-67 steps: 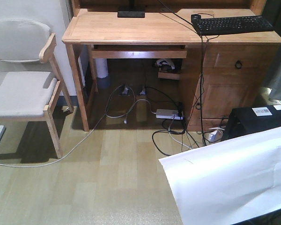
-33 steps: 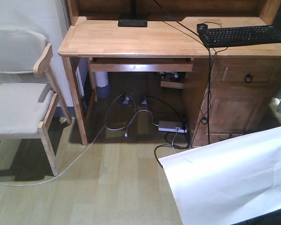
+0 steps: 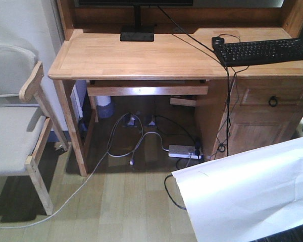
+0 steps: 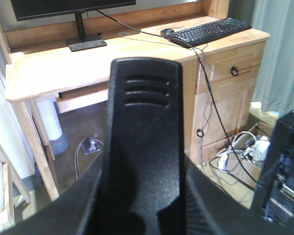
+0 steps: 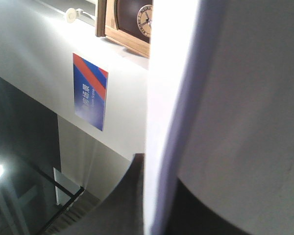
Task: Grab stapler and paper to desk for stapling
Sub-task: 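Drive up to the desk holding the stapler and paper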
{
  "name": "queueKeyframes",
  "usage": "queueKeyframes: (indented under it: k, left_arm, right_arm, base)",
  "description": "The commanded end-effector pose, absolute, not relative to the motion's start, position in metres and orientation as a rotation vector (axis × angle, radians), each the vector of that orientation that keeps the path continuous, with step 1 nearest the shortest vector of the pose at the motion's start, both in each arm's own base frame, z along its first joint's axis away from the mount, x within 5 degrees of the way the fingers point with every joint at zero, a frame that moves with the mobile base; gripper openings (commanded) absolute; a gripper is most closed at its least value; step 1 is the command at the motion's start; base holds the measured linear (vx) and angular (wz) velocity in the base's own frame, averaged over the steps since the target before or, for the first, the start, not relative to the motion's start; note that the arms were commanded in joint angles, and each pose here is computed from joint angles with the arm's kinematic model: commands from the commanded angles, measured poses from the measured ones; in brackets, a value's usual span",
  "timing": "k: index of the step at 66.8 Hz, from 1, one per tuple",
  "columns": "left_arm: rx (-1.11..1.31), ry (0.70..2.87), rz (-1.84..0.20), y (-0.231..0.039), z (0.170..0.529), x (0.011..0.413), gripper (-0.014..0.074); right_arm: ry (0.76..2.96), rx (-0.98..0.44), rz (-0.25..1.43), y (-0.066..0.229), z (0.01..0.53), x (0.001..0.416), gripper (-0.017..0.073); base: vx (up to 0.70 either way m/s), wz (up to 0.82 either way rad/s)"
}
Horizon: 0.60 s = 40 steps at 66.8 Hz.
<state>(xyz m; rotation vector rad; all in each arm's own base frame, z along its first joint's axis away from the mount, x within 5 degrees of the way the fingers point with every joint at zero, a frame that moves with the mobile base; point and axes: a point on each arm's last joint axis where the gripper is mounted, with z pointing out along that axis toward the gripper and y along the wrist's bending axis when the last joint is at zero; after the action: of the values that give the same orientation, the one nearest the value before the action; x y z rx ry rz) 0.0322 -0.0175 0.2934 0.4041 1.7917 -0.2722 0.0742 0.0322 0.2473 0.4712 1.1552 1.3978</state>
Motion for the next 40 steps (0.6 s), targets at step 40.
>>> queueKeyframes:
  k: [40]
  left_arm:
    - [0.364, 1.662, -0.294, -0.0176, 0.313, 0.0333, -0.0007]
  right_arm:
    - [1.072, 0.415, 1.435, 0.0327, 0.2619, 0.0718, -0.0005]
  base:
    - [0.29, -0.02]
